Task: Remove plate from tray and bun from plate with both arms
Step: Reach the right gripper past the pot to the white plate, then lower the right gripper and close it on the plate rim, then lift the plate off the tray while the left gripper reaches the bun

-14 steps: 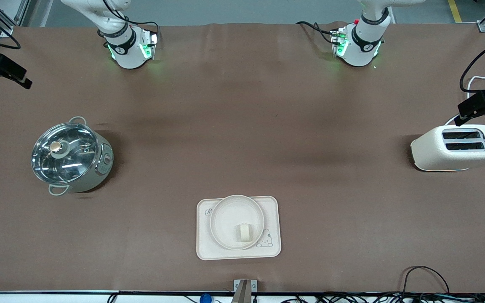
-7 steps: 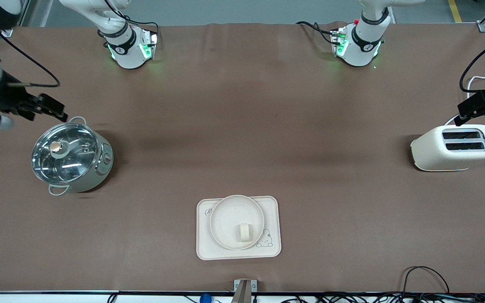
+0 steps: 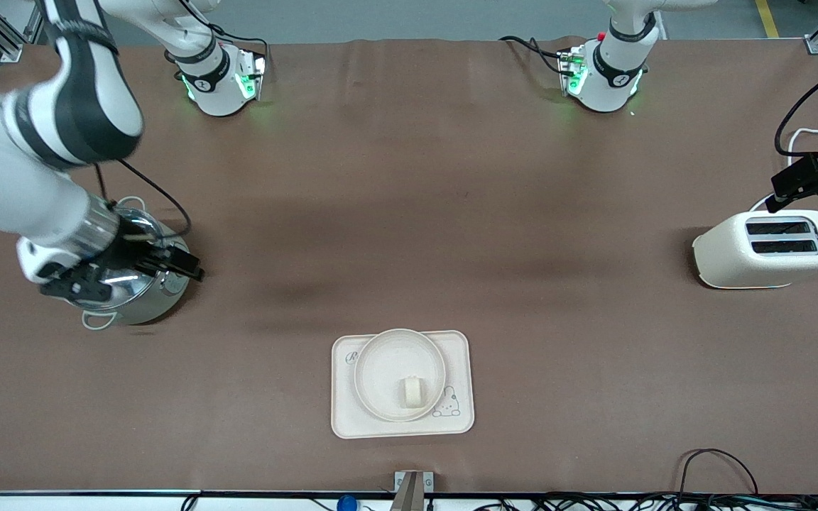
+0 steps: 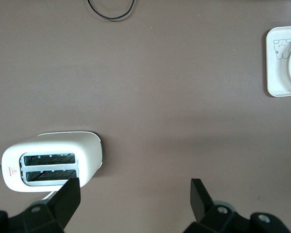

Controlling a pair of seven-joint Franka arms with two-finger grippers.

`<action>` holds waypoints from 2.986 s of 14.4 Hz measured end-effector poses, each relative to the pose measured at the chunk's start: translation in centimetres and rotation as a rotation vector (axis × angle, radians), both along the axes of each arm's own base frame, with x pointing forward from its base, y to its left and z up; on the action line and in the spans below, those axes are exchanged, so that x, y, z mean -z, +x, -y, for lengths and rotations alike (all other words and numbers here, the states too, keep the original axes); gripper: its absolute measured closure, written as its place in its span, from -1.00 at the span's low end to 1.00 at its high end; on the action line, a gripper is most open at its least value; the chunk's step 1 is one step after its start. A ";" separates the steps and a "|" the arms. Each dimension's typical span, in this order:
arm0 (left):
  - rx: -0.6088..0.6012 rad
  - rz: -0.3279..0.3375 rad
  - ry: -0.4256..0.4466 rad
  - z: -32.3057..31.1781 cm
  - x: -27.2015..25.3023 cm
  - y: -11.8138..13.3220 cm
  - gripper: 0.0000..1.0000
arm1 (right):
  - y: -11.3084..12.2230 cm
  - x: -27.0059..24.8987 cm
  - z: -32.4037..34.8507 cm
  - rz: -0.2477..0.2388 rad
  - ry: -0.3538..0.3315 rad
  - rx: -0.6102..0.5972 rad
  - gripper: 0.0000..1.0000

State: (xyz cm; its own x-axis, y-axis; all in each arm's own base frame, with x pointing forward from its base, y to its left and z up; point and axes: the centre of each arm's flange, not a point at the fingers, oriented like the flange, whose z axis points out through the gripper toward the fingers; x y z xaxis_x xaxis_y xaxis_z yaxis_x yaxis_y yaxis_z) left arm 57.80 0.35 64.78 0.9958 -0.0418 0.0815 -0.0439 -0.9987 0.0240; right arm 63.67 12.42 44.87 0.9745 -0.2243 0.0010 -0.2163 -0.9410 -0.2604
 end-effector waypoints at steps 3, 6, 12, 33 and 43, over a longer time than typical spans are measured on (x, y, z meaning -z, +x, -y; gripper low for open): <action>-0.001 0.000 0.000 0.0 0.0 0.0 -1.00 | 3.6 6.0 -5.2 0.004 0.049 0.075 -1.00; 0.000 0.001 0.000 0.0 0.0 0.0 -1.00 | 6.7 12.0 -9.4 0.003 0.094 0.146 -1.00; 0.005 -0.001 0.000 0.1 0.0 0.0 -1.00 | 10.0 19.8 -16.8 0.091 0.186 0.205 -0.98; 0.010 -0.003 0.000 0.4 0.2 0.0 -1.00 | 10.2 26.6 -21.6 0.248 0.236 0.098 0.89; -0.077 -0.084 -0.067 10.1 4.4 0.7 -1.00 | 3.6 24.3 -21.2 0.299 0.282 -0.053 0.89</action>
